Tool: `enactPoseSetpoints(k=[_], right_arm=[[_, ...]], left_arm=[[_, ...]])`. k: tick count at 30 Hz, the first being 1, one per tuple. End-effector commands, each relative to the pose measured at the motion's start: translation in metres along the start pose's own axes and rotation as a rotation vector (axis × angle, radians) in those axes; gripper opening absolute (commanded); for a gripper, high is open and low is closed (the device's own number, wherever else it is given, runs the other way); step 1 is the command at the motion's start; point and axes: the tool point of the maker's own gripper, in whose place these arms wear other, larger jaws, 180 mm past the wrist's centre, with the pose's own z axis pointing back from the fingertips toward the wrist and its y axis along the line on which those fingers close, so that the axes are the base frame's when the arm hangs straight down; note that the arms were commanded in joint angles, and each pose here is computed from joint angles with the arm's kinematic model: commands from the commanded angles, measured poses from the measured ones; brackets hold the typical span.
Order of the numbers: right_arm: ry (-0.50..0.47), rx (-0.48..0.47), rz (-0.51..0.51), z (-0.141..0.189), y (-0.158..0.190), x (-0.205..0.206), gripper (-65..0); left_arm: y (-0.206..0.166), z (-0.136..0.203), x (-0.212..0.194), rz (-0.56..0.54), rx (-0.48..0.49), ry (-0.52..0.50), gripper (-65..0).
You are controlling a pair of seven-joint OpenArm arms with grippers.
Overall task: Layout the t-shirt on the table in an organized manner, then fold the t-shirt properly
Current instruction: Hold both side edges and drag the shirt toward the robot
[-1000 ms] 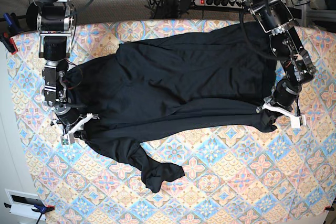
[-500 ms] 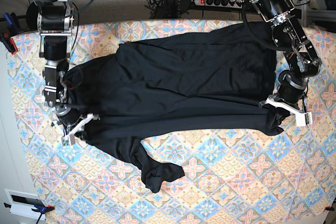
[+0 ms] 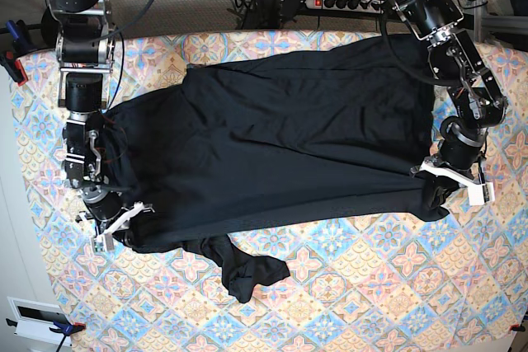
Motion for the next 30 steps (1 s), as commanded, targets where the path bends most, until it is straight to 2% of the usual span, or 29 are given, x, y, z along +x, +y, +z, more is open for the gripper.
enactPoseSetpoints(k=[1,10,12,15,23,27,30], right_arm=[[-0.077,-0.018,0.009,0.001,-0.010,0.031,-65.0],[-0.050,-0.020,0.011,0.002,-0.012,0.022,-65.0],[0.029,-0.020,0.005,0.007,-0.011,-0.006,-65.0],[0.085,-0.030,0.010,0.014,-0.016,-0.026,-65.0],[0.143,-0.024,0.012,0.029,-0.012,-0.061,-65.0],[0.124,-0.026,0.050,0.034,-0.016,-0.049,-65.0],[0.144,-0.028,0.071,0.037,-0.016,-0.041,-65.0]], left_arm=[[-0.003,0.002,0.021,-0.019,-0.013,-0.063,-65.0],[0.008,0.008,0.009,-0.045,0.011,-0.018,-65.0],[0.011,0.010,0.001,-0.045,0.019,0.005,-65.0],[0.013,0.011,-0.007,-0.045,0.023,0.050,-65.0],[0.024,0.017,-0.022,-0.057,0.045,0.109,-65.0],[0.036,0.019,-0.034,-0.052,0.066,0.152,-65.0],[0.042,0.018,-0.041,-0.042,0.073,0.172,-65.0]])
